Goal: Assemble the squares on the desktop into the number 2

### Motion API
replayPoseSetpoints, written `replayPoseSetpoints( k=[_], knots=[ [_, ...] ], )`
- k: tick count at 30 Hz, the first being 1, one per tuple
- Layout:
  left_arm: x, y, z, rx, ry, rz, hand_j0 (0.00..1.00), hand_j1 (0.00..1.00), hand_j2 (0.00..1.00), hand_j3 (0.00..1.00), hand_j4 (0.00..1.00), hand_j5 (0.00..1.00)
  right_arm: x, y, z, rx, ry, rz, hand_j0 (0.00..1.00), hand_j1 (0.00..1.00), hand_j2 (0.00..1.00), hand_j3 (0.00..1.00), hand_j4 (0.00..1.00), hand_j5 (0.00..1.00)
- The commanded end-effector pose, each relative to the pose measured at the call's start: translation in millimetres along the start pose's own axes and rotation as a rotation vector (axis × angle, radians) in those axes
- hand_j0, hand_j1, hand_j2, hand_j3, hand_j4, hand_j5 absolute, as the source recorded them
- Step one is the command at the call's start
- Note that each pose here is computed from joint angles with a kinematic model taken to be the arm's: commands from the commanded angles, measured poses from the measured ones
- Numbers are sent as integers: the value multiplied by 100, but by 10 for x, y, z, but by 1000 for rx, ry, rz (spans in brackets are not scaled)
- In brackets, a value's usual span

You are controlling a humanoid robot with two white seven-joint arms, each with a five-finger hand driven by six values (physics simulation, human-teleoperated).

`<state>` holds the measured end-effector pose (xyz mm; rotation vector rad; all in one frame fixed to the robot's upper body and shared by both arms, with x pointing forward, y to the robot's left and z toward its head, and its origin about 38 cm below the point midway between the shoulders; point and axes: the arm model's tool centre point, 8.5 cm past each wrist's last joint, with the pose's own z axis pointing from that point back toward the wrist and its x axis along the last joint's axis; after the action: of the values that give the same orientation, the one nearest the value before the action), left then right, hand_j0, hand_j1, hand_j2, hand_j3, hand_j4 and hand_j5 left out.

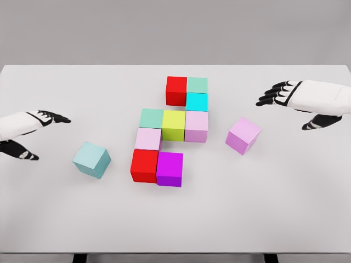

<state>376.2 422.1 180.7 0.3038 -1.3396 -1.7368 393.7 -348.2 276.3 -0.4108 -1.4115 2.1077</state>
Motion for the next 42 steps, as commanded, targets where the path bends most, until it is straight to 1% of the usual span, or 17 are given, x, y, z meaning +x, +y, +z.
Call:
replayPoseSetpoints(
  k=[1,3,5,6,8,9,11,12,14,19,22,24,27,31,37,40,42],
  knots=[
    [45,-151,-106,-23,-24,29,100,100,100,100,100,100,-1,-6,3,-4,0,-5,100,100,100,100,100,100],
    [101,-215,-141,-45,-43,31,100,100,100,100,100,100,9,-18,-13,-11,-5,-5,100,100,100,100,100,100],
    [327,-173,-190,-65,-111,-1,100,100,100,100,100,100,27,14,-46,-11,-17,-17,100,100,100,100,100,100],
    [474,-155,-217,-88,-154,-24,100,100,100,100,100,100,39,37,-62,-7,-22,-21,100,100,100,100,100,100],
    [672,-178,-298,-133,-218,-41,100,100,100,100,100,100,83,109,-146,5,-45,-34,100,100,100,100,100,100],
    [732,-167,-317,-141,-236,-50,100,100,100,100,100,100,98,128,-175,9,-53,-37,100,100,100,100,100,100],
    [753,-138,-331,-125,-249,-31,100,100,100,100,100,100,129,169,-235,13,-69,-47,100,100,100,100,100,100],
    [775,-122,-362,-111,-260,-21,100,100,100,100,100,100,174,231,-315,27,-90,-55,100,100,100,100,100,100],
    [787,-129,-388,-106,-267,-17,100,100,100,100,100,100,197,302,-355,51,-100,-60,100,100,100,100,100,100],
    [888,-173,-538,-81,-309,4,100,100,100,100,100,100,189,301,-429,37,-105,-68,100,100,100,100,100,100],
    [894,-205,-549,-89,-311,8,100,100,100,100,100,100,178,248,-481,22,-108,-64,100,100,100,100,100,100],
    [846,-202,-569,-91,-260,26,100,100,100,100,100,100,130,251,-503,19,-97,-70,100,100,100,100,100,100],
    [802,-176,-591,-88,-216,36,100,100,100,100,100,100,95,285,-554,21,-89,-77,100,100,100,100,100,100],
    [705,-194,-632,-86,-164,55,100,100,100,100,100,100,156,373,-774,64,-108,-51,100,100,100,100,100,100],
    [603,-230,-652,-92,-133,52,100,100,100,100,100,100,84,443,-819,68,-92,-78,100,100,100,100,100,100],
    [599,-243,-652,-94,-132,53,100,100,100,100,100,100,-4,450,-830,68,-68,-89,100,100,100,100,100,100],
    [594,-244,-651,-94,-130,54,100,100,100,100,100,100,-10,482,-884,75,-71,-98,100,100,100,100,100,100]
  ],
)
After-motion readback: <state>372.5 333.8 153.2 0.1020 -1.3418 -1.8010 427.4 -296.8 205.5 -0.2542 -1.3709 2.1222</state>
